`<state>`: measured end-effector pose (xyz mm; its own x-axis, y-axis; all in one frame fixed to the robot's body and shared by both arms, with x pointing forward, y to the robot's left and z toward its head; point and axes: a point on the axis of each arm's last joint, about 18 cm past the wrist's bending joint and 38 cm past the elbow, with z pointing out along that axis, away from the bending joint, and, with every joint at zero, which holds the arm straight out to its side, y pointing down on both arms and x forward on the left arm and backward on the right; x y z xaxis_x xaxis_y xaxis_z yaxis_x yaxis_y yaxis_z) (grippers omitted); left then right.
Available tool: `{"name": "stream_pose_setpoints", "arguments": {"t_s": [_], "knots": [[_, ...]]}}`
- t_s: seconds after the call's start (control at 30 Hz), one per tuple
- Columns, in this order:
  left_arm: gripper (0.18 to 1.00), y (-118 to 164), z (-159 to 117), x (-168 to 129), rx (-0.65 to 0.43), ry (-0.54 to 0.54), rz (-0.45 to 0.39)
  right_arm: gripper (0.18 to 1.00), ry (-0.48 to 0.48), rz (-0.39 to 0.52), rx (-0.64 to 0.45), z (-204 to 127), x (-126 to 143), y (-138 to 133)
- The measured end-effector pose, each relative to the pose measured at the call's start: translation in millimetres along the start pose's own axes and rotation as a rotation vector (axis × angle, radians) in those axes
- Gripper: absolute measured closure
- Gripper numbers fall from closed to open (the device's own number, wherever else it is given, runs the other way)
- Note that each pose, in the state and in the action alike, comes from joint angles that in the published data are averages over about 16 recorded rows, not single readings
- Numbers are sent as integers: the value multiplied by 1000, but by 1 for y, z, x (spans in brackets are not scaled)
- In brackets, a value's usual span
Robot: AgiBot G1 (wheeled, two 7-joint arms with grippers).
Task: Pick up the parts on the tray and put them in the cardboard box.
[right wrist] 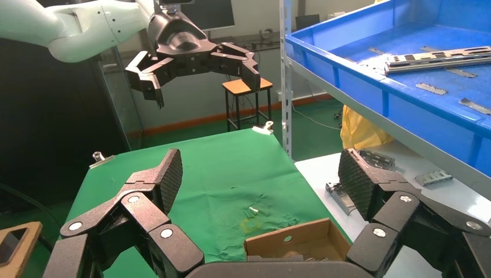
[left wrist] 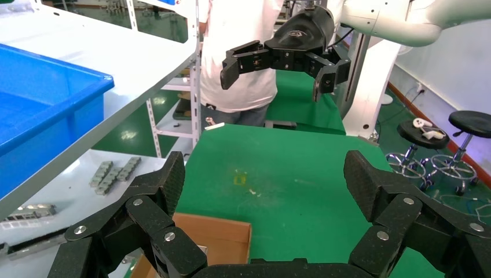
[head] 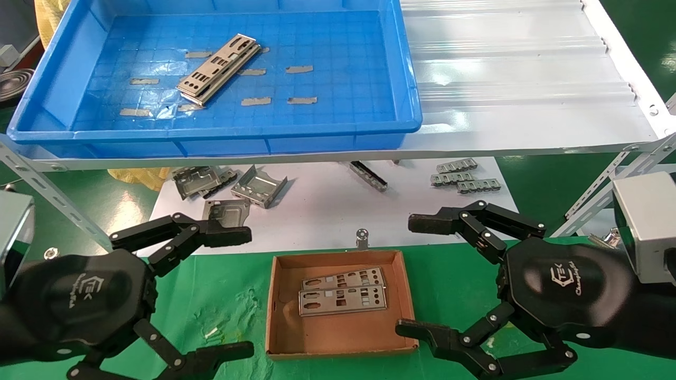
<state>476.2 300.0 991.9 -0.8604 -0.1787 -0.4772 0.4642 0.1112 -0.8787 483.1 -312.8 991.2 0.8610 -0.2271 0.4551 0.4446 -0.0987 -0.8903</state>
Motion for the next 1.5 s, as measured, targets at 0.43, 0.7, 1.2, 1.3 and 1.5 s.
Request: {"name": "stream_pose_setpoints", "arguments": {"t_s": [0.43, 0.7, 1.2, 1.3, 1.5], "knots": [[184, 0, 0, 0, 0, 0, 0, 178, 0, 0, 0, 0, 0, 0], [184, 0, 0, 0, 0, 0, 0, 178, 0, 0, 0, 0, 0, 0], [184, 0, 0, 0, 0, 0, 0, 178, 0, 0, 0, 0, 0, 0], [184, 0, 0, 0, 0, 0, 0, 178, 0, 0, 0, 0, 0, 0], [184, 0, 0, 0, 0, 0, 0, 178, 0, 0, 0, 0, 0, 0]]}}
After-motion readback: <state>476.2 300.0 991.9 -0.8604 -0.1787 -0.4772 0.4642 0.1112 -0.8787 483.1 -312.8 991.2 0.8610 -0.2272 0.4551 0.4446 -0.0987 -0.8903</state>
